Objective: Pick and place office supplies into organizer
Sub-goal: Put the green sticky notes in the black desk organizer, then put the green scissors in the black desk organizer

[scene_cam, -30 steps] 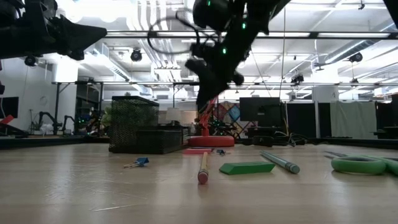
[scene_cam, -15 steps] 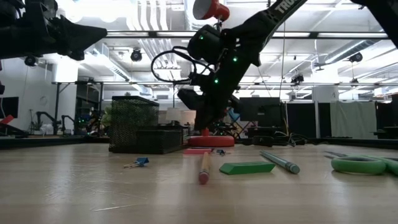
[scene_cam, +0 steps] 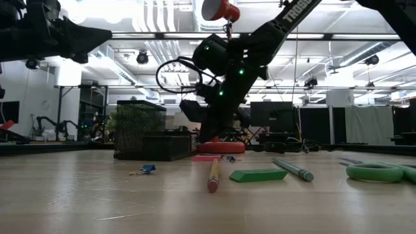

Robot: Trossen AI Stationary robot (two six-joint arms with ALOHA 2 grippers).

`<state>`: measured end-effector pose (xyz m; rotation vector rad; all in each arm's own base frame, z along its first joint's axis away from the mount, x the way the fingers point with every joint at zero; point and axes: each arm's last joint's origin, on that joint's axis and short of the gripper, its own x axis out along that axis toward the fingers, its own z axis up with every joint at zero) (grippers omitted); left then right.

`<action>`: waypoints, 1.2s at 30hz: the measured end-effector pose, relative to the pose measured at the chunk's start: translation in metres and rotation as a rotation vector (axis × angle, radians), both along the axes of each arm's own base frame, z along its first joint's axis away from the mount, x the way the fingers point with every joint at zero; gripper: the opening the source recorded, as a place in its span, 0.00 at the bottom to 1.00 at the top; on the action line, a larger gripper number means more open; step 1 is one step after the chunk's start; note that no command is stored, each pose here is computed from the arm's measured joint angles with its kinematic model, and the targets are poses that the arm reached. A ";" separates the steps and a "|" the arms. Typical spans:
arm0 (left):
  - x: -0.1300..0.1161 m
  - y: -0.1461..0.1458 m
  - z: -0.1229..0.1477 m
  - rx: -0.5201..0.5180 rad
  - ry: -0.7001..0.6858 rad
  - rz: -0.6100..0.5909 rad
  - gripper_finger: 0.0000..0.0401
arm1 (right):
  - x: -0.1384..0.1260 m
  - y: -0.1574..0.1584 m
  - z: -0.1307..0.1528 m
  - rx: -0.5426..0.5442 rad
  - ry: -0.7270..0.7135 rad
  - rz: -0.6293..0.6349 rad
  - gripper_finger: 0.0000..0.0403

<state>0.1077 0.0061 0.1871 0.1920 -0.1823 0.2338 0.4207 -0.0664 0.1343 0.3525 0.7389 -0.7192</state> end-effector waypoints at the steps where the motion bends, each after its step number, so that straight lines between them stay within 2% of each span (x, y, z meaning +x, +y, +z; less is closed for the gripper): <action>1: 0.000 0.000 0.000 0.000 0.000 0.000 0.00 | 0.002 0.000 -0.001 0.004 -0.012 0.005 0.02; 11: 0.000 0.000 0.000 0.000 0.001 0.000 0.00 | 0.006 -0.001 -0.001 0.019 -0.054 0.029 0.02; 22: 0.000 0.000 0.000 0.000 0.000 0.000 0.00 | 0.003 0.000 0.008 0.012 -0.029 0.053 0.02; 27: 0.000 0.000 0.000 0.000 0.000 0.000 0.00 | -0.006 0.002 0.032 0.009 -0.029 0.052 0.02; 31: 0.000 0.000 0.000 0.000 -0.004 0.000 0.00 | -0.018 0.007 0.069 -0.002 -0.071 0.057 0.02; 36: 0.000 0.000 0.000 0.000 0.002 0.000 0.00 | -0.036 0.036 0.108 -0.086 -0.100 0.110 0.02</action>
